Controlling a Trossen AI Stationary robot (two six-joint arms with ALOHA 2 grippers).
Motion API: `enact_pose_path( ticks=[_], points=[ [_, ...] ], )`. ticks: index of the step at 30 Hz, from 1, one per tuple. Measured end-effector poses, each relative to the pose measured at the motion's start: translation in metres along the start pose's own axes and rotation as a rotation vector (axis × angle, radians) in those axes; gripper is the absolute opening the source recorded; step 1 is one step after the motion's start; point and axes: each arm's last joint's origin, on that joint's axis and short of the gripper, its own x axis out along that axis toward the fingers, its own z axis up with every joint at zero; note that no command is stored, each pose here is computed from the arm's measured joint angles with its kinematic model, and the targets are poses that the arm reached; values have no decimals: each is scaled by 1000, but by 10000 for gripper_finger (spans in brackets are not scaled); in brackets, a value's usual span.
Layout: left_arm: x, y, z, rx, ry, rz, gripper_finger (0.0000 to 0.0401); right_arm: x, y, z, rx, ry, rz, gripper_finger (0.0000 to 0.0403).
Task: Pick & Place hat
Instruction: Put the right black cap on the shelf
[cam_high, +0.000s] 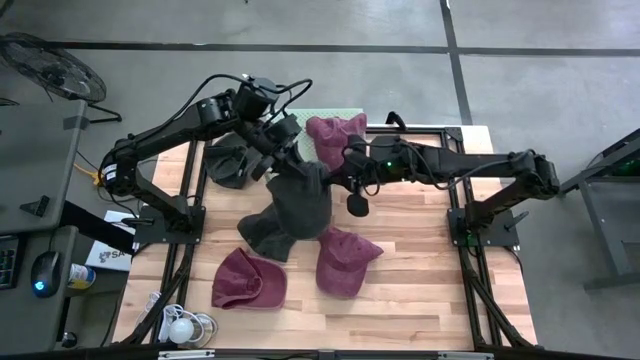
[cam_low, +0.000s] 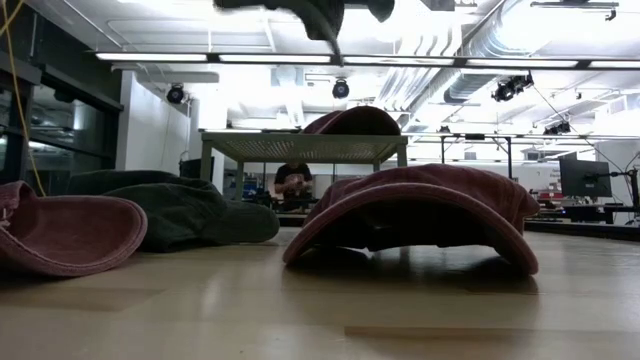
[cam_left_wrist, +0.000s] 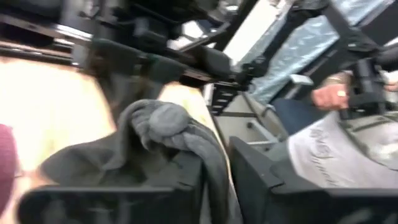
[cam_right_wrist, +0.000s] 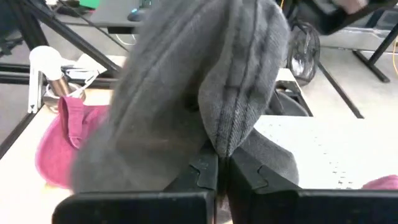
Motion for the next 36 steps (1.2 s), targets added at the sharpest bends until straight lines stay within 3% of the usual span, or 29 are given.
enact_pose_path(
  ticks=[6, 11, 18, 22, 27, 36],
  points=[
    [-3, -1, 1, 10, -11, 81, 170, 0, 8, -1, 33, 19, -13, 3],
    [-3, 0, 1, 3, -15, 141, 216, -1, 14, -1, 67, 28, -40, 2],
    [-4, 5, 1, 4, -24, 306, 220, -1, 24, -2, 83, 42, -29, 1],
    [-6, 8, 1, -46, -36, 418, 220, -1, 27, -2, 94, 40, -72, 1],
    [-6, 10, 2, -110, -67, 480, 220, -3, 26, -1, 122, 29, -161, 0],
    [-32, -15, 18, -161, -330, 590, 220, -24, 18, 18, 119, -84, -386, 0]
  ],
)
